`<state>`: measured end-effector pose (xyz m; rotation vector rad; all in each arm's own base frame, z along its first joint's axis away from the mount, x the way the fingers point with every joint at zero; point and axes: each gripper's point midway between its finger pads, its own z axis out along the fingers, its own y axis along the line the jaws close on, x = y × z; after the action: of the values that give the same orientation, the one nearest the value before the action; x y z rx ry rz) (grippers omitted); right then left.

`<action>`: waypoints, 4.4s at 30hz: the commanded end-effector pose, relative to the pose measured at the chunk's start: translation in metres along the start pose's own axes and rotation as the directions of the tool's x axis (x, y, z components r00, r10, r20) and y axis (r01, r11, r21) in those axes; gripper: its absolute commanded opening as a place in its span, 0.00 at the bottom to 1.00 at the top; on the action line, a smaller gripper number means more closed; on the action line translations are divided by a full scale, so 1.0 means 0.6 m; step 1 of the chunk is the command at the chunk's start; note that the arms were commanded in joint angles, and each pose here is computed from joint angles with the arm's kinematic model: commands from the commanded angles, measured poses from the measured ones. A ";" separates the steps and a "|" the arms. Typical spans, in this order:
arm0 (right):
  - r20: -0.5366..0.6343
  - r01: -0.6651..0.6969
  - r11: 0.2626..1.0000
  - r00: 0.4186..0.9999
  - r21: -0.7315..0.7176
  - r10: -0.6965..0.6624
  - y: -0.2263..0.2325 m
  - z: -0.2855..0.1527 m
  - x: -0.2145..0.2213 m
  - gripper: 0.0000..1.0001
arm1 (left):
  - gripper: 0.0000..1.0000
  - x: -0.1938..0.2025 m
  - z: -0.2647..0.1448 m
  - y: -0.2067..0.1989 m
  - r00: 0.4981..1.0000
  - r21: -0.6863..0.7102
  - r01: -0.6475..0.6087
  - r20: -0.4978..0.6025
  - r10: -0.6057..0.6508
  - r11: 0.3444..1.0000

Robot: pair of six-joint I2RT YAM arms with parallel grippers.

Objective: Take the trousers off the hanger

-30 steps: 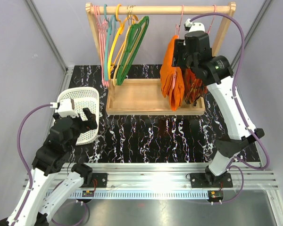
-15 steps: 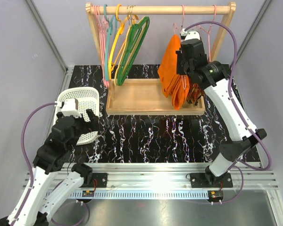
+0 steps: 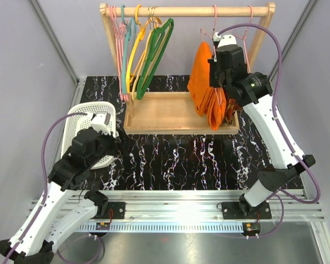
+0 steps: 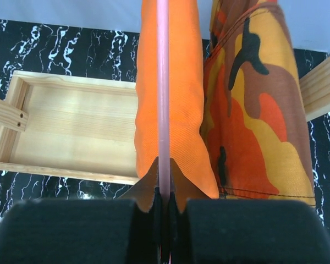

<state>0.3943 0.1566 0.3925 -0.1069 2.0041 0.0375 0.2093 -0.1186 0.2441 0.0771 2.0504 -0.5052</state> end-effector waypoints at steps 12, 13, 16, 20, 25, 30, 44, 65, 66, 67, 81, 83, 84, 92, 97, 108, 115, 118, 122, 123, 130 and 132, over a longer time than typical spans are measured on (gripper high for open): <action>0.392 -0.101 0.981 0.906 -0.163 0.159 -0.004 -0.153 -0.222 0.00 | 0.99 -0.021 0.011 -0.154 0.998 0.184 -0.065 0.033 0.060 0.981; 0.376 -0.115 0.977 0.910 -0.180 0.176 0.000 -0.153 -0.216 0.00 | 0.99 -0.032 0.011 -0.154 0.996 0.147 -0.075 0.061 0.067 0.986; 0.318 -0.128 0.964 0.927 -0.233 0.200 0.011 -0.164 -0.185 0.00 | 0.99 -0.048 0.002 -0.196 0.988 0.130 -0.132 0.098 0.120 0.983; 0.271 -0.163 0.940 0.930 -0.298 0.247 0.009 -0.206 -0.143 0.00 | 0.99 -0.072 -0.012 -0.258 0.974 0.142 -0.185 0.156 0.163 0.972; 0.161 -0.194 0.903 0.949 -0.383 0.272 0.028 -0.233 -0.068 0.00 | 0.99 -0.089 -0.002 -0.325 0.961 0.162 -0.222 0.203 0.187 0.962; 0.092 -0.234 0.860 0.947 -0.453 0.307 0.048 -0.255 -0.024 0.00 | 0.99 -0.104 0.018 -0.390 0.948 0.227 -0.249 0.255 0.189 0.941; 0.122 -0.202 0.858 0.949 -0.472 0.291 0.064 -0.290 -0.032 0.00 | 0.98 -0.124 0.060 -0.507 0.878 0.298 -0.403 0.391 0.275 0.865; 0.162 -0.181 0.756 0.921 -0.629 0.355 0.089 -0.360 -0.081 0.00 | 0.77 -0.148 0.122 -0.503 0.795 0.105 -0.498 0.452 0.405 0.861; 0.165 -0.181 0.755 0.919 -0.631 0.357 0.088 -0.361 -0.083 0.00 | 0.80 -0.151 0.121 -0.507 0.795 0.110 -0.498 0.455 0.402 0.860; 0.165 -0.180 0.754 0.919 -0.632 0.358 0.089 -0.361 -0.083 0.00 | 0.80 -0.153 0.120 -0.509 0.796 0.115 -0.494 0.458 0.395 0.862; 0.185 -0.174 0.775 0.918 -0.608 0.352 0.076 -0.360 -0.077 0.00 | 0.01 -0.184 0.089 -0.479 0.769 0.087 -0.487 0.513 0.380 0.869; 0.192 -0.171 0.797 0.922 -0.579 0.337 0.071 -0.346 -0.072 0.00 | 0.00 -0.192 0.082 -0.472 0.769 0.077 -0.481 0.516 0.378 0.873; 0.185 -0.171 0.810 0.928 -0.560 0.323 0.071 -0.335 -0.063 0.00 | 0.00 -0.201 0.071 -0.468 0.768 0.080 -0.475 0.524 0.369 0.876; 0.173 -0.146 0.894 0.956 -0.423 0.238 0.051 -0.273 -0.019 0.00 | 0.00 -0.241 0.021 -0.437 0.764 0.078 -0.452 0.547 0.341 0.888; 0.137 -0.125 0.924 0.973 -0.361 0.185 0.053 -0.231 0.012 0.00 | 0.00 -0.266 -0.027 -0.419 0.768 0.135 -0.418 0.581 0.270 0.898; 0.121 -0.118 0.893 0.975 -0.435 0.188 0.078 -0.238 0.010 0.00 | 0.00 -0.273 -0.073 -0.413 0.788 0.246 -0.409 0.581 0.204 0.879; 0.155 -0.125 0.822 0.956 -0.555 0.250 0.095 -0.293 -0.032 0.00 | 0.00 -0.246 -0.052 -0.411 0.806 0.242 -0.408 0.548 0.223 0.880; 0.139 -0.113 0.865 0.969 -0.489 0.205 0.084 -0.267 -0.014 0.00 | 0.00 -0.251 -0.064 -0.407 0.810 0.264 -0.386 0.556 0.187 0.884; 0.012 -0.104 0.862 0.992 -0.496 0.126 0.110 -0.230 0.053 0.00 | 0.00 -0.277 -0.097 -0.399 0.798 0.285 -0.361 0.587 0.136 0.888; 0.001 -0.109 0.855 0.992 -0.507 0.126 0.114 -0.230 0.061 0.00 | 0.00 -0.284 -0.104 -0.396 0.791 0.282 -0.364 0.597 0.135 0.887; -0.094 -0.156 0.853 0.988 -0.497 0.126 0.106 -0.220 0.156 0.00 | 0.00 -0.344 -0.164 -0.379 0.743 0.275 -0.370 0.661 0.106 0.887; -0.124 -0.166 0.857 0.985 -0.489 0.120 0.098 -0.223 0.184 0.00 | 0.00 -0.356 -0.176 -0.374 0.731 0.272 -0.369 0.676 0.097 0.889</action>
<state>0.2236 0.2204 0.3509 -0.3402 2.0669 0.7347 0.1866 -0.3031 0.4107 0.6547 1.4761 -0.4727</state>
